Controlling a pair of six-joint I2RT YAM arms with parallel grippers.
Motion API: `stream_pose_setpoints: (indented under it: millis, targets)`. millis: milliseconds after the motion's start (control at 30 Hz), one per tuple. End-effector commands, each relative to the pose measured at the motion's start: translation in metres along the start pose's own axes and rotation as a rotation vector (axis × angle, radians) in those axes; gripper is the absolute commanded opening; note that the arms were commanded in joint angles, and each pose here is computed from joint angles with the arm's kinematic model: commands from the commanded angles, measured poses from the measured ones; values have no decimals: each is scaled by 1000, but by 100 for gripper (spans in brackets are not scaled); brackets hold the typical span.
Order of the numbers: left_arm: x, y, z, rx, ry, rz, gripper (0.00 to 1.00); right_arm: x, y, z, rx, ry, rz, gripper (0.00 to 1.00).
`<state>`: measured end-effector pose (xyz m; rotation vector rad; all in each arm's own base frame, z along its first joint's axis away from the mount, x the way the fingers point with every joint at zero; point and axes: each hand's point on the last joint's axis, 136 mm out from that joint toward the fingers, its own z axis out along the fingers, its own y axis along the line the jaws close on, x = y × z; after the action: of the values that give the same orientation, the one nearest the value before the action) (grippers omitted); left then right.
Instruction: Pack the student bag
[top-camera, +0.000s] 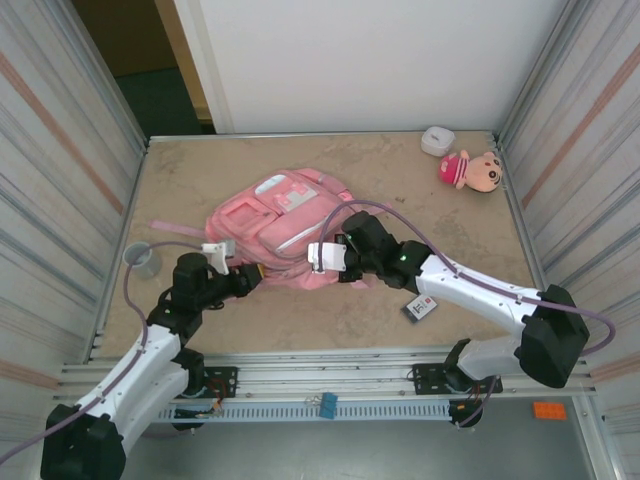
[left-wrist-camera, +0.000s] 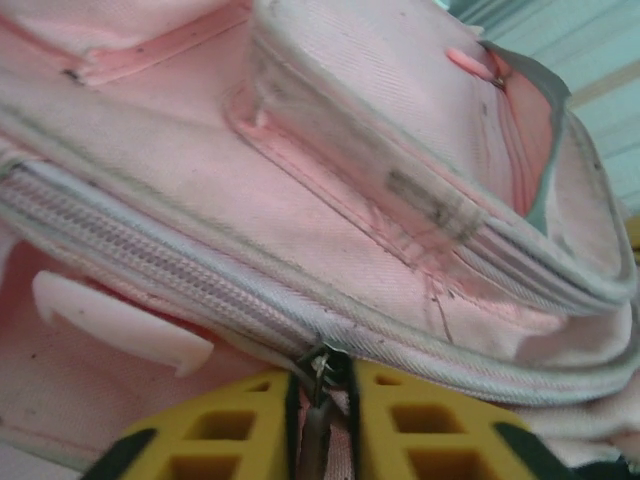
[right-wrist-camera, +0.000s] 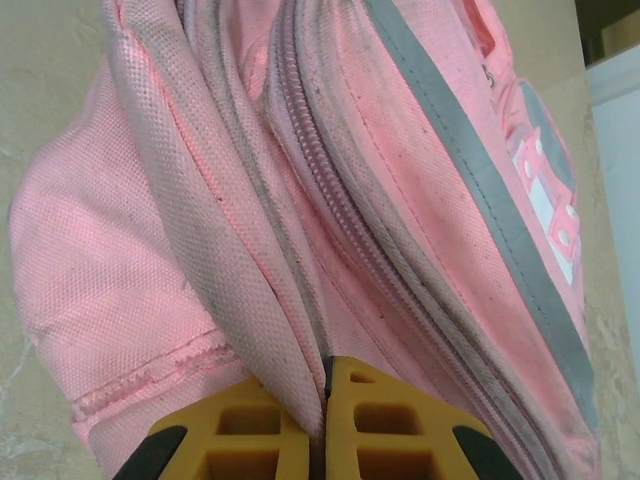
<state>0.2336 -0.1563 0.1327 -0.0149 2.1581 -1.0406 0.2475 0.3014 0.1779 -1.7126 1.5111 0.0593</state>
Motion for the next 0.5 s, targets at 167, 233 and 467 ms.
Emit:
stream_pose_setpoints:
  millis: [167,233,467]
  targets:
    - [-5,-29,-12,114,-5,79,3,-24,-59,-6,177,-43,182,0]
    - [-7,-40,-16,154,-5,96,2,-22,-59,0,174,-25,204,0]
    - [-15,-84,-17,258,69,199,2,-28,-54,14,161,-20,222,0]
